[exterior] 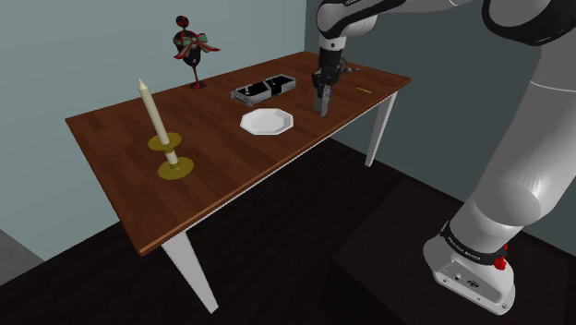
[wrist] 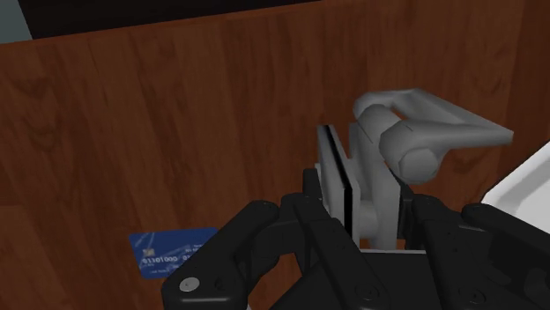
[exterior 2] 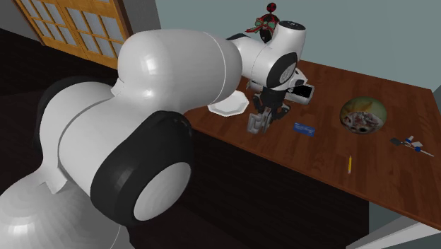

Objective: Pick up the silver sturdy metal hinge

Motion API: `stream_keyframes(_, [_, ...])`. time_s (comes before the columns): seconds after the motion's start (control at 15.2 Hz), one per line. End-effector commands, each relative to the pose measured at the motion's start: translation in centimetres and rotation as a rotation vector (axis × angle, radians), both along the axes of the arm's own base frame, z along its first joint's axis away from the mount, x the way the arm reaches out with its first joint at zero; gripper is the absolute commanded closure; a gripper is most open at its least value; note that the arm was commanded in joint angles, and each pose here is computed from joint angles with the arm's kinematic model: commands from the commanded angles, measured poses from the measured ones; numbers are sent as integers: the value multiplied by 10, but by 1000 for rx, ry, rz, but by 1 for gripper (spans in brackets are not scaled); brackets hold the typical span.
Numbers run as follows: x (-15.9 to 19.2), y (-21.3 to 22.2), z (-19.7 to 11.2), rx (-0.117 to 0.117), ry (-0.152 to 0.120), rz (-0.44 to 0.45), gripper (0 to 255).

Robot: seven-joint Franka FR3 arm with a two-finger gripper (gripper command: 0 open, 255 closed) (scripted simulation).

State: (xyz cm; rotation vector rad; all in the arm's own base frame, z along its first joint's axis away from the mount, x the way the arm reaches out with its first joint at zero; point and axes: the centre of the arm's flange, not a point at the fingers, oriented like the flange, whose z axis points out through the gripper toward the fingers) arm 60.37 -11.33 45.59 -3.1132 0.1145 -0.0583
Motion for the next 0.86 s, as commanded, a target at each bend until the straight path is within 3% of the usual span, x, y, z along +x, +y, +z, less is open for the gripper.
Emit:
stream_keyframes(0.0, [0,0,9,0,0,0,255])
stream_keyframes(0.79, [0,0,63,0,0,0,255])
